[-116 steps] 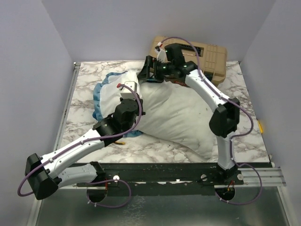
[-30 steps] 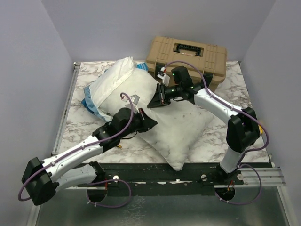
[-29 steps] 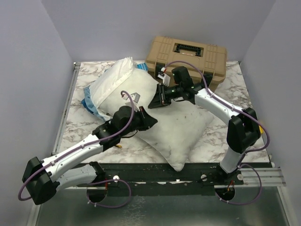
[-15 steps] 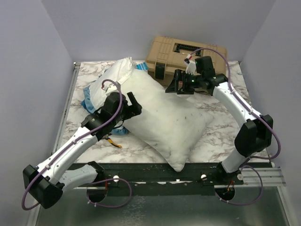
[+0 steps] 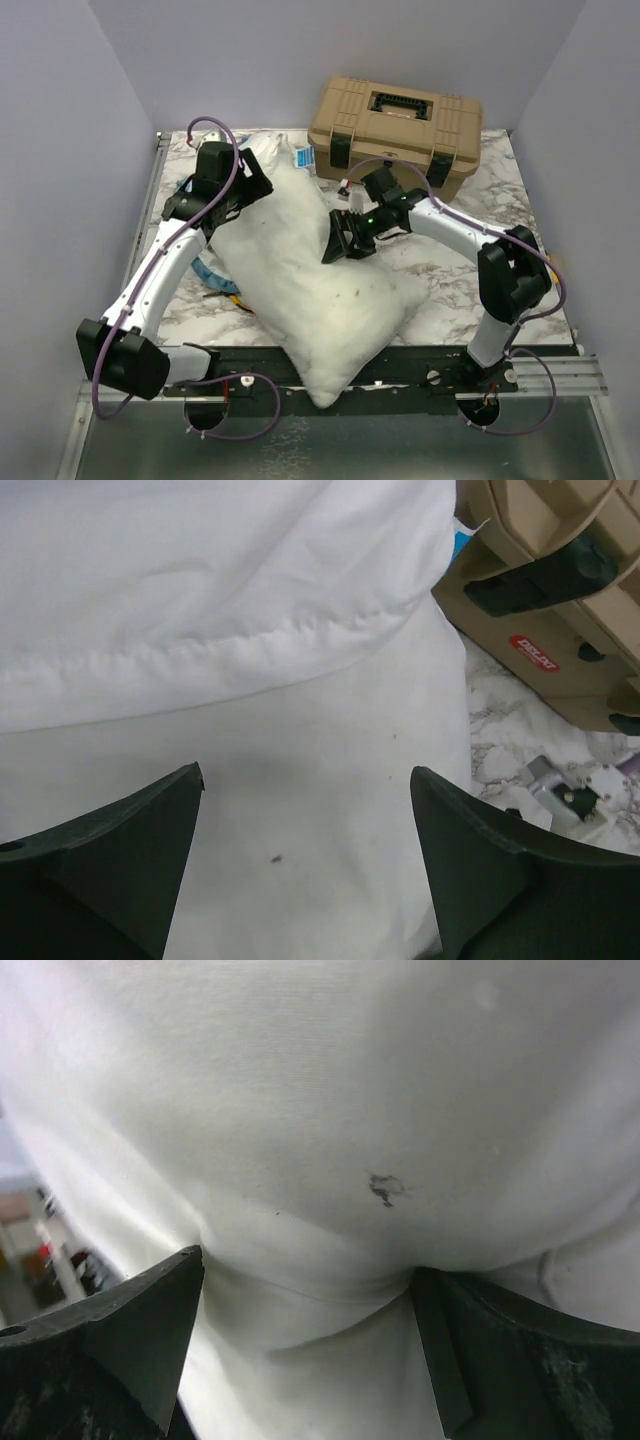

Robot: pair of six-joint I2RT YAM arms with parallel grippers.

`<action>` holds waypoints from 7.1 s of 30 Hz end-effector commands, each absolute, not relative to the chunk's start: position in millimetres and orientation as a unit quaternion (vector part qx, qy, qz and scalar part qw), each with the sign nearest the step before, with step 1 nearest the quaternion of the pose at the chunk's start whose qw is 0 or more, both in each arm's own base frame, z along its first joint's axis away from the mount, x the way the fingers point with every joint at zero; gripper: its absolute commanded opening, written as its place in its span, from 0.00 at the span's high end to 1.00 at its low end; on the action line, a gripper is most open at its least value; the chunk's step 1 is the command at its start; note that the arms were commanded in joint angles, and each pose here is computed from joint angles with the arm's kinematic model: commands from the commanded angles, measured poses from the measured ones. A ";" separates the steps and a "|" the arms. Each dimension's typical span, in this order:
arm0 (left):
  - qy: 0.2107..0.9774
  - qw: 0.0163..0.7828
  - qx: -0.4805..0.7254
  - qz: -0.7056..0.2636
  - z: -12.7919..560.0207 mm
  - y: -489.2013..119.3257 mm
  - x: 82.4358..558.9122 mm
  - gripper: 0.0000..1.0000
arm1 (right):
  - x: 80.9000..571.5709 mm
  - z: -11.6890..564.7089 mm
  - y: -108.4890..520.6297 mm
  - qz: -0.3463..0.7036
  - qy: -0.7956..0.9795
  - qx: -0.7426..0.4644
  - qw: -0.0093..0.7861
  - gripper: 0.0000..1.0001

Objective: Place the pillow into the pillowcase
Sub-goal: Stuff the pillow into the pillowcase.

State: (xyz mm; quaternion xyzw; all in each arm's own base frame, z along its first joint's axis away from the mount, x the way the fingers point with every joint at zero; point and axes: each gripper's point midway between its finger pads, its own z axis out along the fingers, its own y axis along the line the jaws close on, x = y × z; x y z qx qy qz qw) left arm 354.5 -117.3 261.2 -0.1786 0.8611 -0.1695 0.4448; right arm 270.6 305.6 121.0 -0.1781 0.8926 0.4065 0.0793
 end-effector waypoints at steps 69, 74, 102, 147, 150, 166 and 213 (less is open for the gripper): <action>0.850 0.351 -0.360 -0.155 139.2 -63.4 309.6 0.78 | 405.1 202.0 436.5 0.492 0.819 -0.185 0.229 0.33; 0.857 0.337 -0.363 -0.143 126.0 -60.5 302.8 1.00 | 436.9 207.9 416.5 0.466 0.828 -0.162 0.268 0.16; 0.828 0.525 -0.098 -0.172 318.1 -77.3 352.2 0.34 | 336.3 175.9 520.1 0.633 0.719 -0.267 0.104 1.00; 0.832 0.515 0.025 -0.206 357.9 -163.2 403.6 1.00 | 276.8 309.0 505.6 0.705 0.631 -0.303 0.116 1.00; 0.831 0.511 0.020 -0.220 354.3 -166.4 397.4 1.00 | 275.6 328.0 494.4 0.717 0.621 -0.292 0.124 1.00; 0.784 0.522 0.009 -0.334 392.2 -206.3 362.3 1.00 | 318.1 377.7 492.5 0.756 0.591 -0.230 0.159 1.00; 0.868 0.449 -0.102 -0.185 254.4 -154.4 318.8 0.71 | 379.3 288.1 416.2 0.662 0.715 -0.099 0.203 0.24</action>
